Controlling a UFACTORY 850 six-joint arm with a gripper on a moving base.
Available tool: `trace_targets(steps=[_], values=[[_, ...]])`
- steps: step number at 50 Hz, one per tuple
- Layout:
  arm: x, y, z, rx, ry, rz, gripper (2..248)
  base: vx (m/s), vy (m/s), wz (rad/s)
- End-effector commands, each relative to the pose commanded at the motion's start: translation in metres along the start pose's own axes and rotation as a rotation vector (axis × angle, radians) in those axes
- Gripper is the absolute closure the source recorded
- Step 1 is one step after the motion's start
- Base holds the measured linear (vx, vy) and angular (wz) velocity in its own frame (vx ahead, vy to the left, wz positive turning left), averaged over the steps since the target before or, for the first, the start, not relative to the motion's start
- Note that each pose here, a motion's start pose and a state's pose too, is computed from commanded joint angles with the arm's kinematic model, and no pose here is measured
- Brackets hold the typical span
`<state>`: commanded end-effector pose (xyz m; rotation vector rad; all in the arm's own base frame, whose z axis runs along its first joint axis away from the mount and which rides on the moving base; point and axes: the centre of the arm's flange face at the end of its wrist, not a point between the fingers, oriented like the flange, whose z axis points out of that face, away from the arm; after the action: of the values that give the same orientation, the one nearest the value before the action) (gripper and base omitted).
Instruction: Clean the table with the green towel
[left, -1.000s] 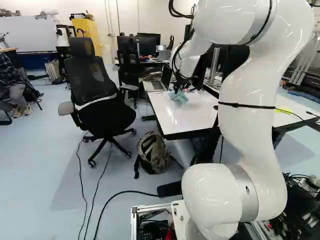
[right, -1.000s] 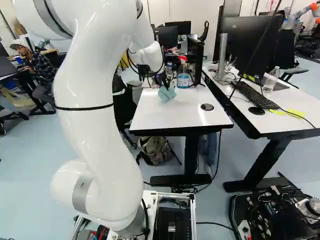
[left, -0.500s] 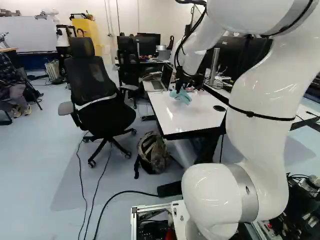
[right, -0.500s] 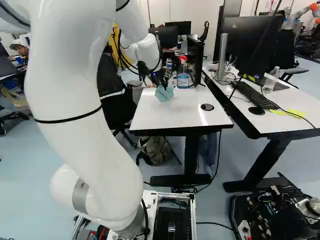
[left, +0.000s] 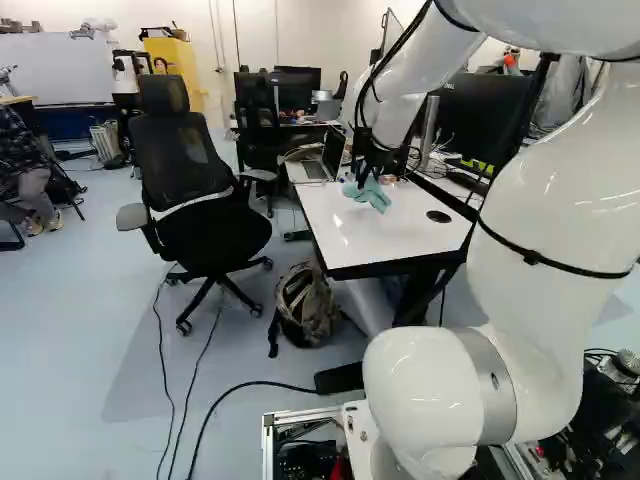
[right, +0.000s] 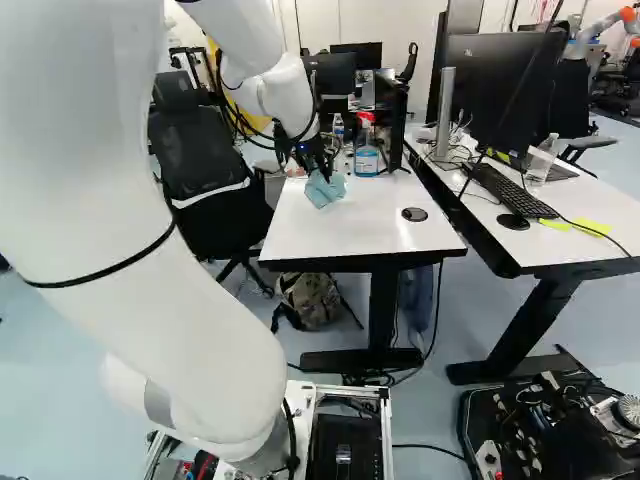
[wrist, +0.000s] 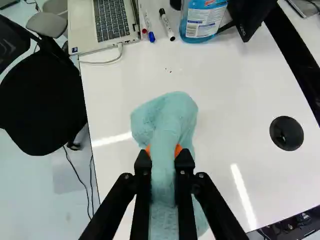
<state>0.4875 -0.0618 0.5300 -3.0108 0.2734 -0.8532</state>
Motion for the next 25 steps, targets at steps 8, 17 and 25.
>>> trace_targets(steps=[8, 17, 25], values=[[0.0, 0.0, 0.0, 0.0, -0.002, 0.0, 197, 0.0, 0.0, 0.0], [0.004, -0.001, 0.003, 0.001, -0.002, -0.001, 197, 0.0, 0.0, 0.0], [0.016, -0.003, 0.01, 0.002, 0.005, -0.004, 197, 0.0, 0.0, 0.0]])
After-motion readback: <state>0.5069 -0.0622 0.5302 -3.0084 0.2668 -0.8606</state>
